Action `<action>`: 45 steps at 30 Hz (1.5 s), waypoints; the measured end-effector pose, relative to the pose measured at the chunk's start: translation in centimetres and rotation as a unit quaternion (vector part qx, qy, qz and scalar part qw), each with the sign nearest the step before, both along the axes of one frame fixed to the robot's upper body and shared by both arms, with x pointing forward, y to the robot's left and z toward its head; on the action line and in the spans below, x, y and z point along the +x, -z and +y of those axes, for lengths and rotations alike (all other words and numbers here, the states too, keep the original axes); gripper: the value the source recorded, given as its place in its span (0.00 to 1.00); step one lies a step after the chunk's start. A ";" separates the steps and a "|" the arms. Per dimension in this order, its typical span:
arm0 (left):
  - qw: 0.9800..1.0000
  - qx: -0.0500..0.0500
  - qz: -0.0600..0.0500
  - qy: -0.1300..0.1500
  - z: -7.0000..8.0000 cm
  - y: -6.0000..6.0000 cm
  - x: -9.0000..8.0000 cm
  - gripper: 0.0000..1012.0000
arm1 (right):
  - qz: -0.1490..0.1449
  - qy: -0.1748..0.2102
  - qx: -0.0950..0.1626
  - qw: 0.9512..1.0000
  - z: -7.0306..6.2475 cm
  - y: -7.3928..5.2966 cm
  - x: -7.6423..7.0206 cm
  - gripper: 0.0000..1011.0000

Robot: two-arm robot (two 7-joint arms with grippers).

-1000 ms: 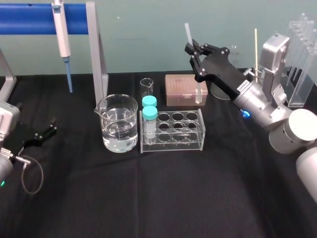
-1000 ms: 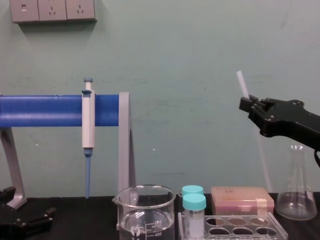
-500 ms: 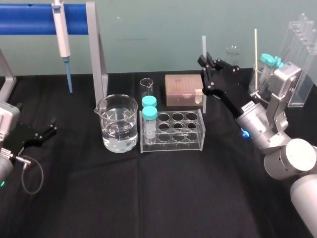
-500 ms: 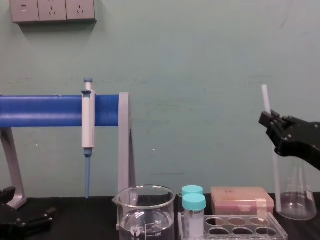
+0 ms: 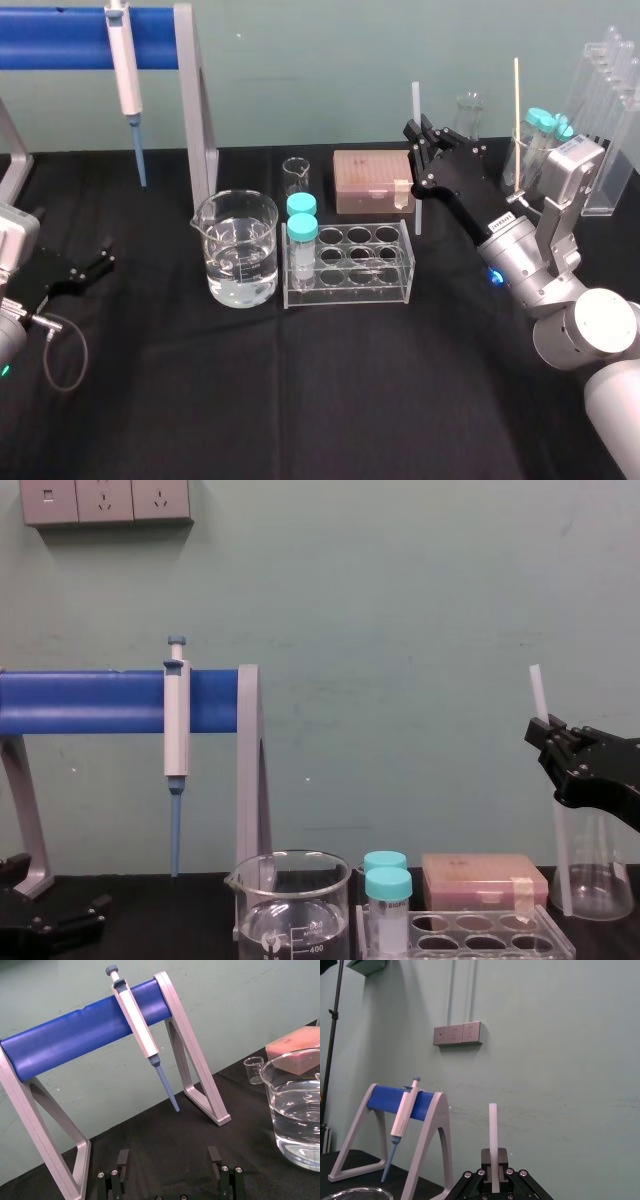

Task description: Pick up the stirring rod with one hand, then place it down.

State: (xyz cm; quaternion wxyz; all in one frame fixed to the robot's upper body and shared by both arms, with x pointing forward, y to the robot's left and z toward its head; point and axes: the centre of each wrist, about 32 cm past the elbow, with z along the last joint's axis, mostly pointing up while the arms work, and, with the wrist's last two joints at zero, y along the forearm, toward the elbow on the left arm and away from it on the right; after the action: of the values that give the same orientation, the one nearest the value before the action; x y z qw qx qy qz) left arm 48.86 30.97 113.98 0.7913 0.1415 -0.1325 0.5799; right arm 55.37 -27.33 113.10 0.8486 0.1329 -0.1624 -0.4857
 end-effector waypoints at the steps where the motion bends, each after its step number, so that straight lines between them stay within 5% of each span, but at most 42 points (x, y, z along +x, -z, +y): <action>1: 1.000 0.000 0.000 0.000 0.0 0.0 0.0 0.99 | 0.000 0.000 0.000 1.000 0.0 0.0 0.0 0.07; 45: 1.000 0.000 0.000 0.000 0.0 0.0 0.0 0.99 | 0.000 -0.002 0.000 1.000 0.0 0.0 0.0 0.07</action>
State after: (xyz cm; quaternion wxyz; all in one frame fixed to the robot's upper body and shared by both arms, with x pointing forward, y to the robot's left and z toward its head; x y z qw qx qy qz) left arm 48.86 30.97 113.98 0.7913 0.1415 -0.1325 0.5799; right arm 55.36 -27.33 113.12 0.8493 0.1335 -0.1622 -0.4843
